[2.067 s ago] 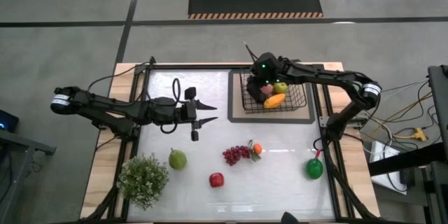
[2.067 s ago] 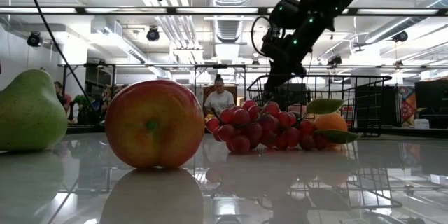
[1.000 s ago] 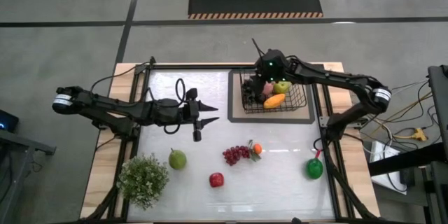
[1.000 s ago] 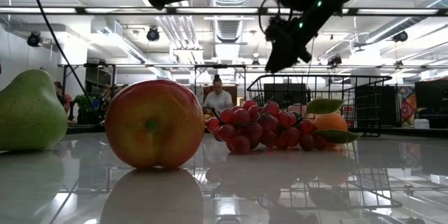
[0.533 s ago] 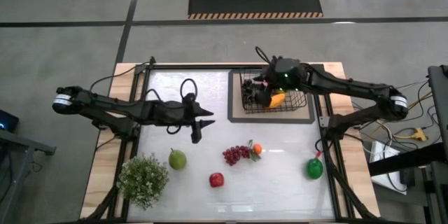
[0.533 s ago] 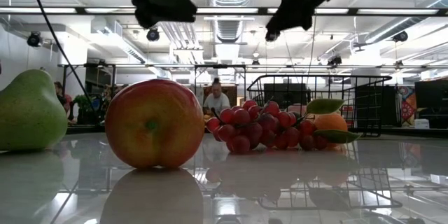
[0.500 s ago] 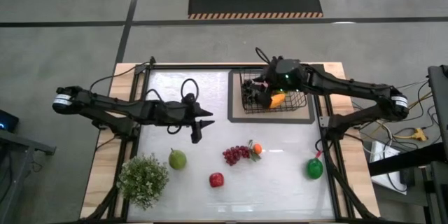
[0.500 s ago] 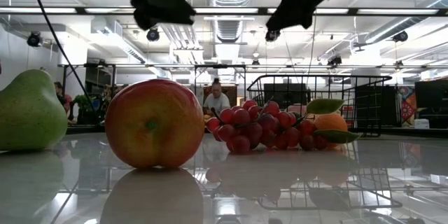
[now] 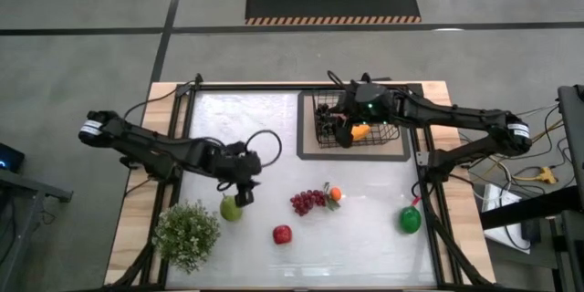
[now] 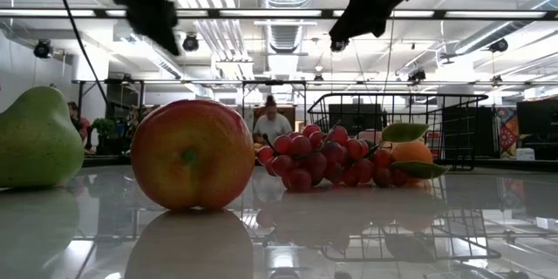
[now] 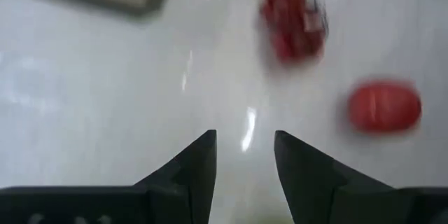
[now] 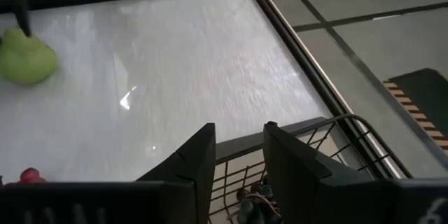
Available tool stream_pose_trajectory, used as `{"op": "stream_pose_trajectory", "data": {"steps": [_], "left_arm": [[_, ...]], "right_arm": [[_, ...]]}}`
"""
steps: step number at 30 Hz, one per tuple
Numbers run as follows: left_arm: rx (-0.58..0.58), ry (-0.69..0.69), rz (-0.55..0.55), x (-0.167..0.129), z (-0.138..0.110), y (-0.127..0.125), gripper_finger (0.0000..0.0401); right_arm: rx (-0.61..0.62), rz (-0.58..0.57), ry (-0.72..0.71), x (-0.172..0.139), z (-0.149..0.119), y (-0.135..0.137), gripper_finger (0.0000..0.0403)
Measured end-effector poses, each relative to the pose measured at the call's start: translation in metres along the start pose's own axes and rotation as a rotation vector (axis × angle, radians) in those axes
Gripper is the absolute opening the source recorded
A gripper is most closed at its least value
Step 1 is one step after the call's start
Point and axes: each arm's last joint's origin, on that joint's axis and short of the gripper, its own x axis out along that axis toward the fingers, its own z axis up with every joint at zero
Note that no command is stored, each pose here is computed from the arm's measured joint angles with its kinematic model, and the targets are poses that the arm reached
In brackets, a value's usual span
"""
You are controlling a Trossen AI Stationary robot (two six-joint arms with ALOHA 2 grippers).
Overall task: Build produce basket
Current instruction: Put the pear into the black basket
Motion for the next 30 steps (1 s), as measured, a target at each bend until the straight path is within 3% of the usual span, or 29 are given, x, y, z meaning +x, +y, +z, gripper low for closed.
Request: {"op": "stream_pose_trajectory", "data": {"steps": [7,13,18,21,30], "left_arm": [[0.001,0.215,-0.02,-0.009,-0.017,-0.012,0.0128],[-0.116,0.353,-0.021,-0.015,-0.03,-0.007,0.0128],[-0.125,0.384,-0.057,-0.021,-0.033,-0.007,0.0133],[-0.135,0.379,-0.054,-0.022,-0.033,-0.006,0.0158],[-0.097,0.436,-0.042,-0.013,-0.047,-0.007,0.0283]], "right_arm": [[-0.006,0.001,0.019,0.004,-0.004,0.0,0.0105],[-0.009,0.001,0.03,0.006,-0.008,0.001,0.0106],[-0.009,0.002,0.037,0.007,-0.011,0.001,0.0103],[-0.007,0.002,0.04,0.008,-0.012,0.001,0.0103],[-0.002,0.002,0.045,0.009,-0.014,0.001,0.0102]]}}
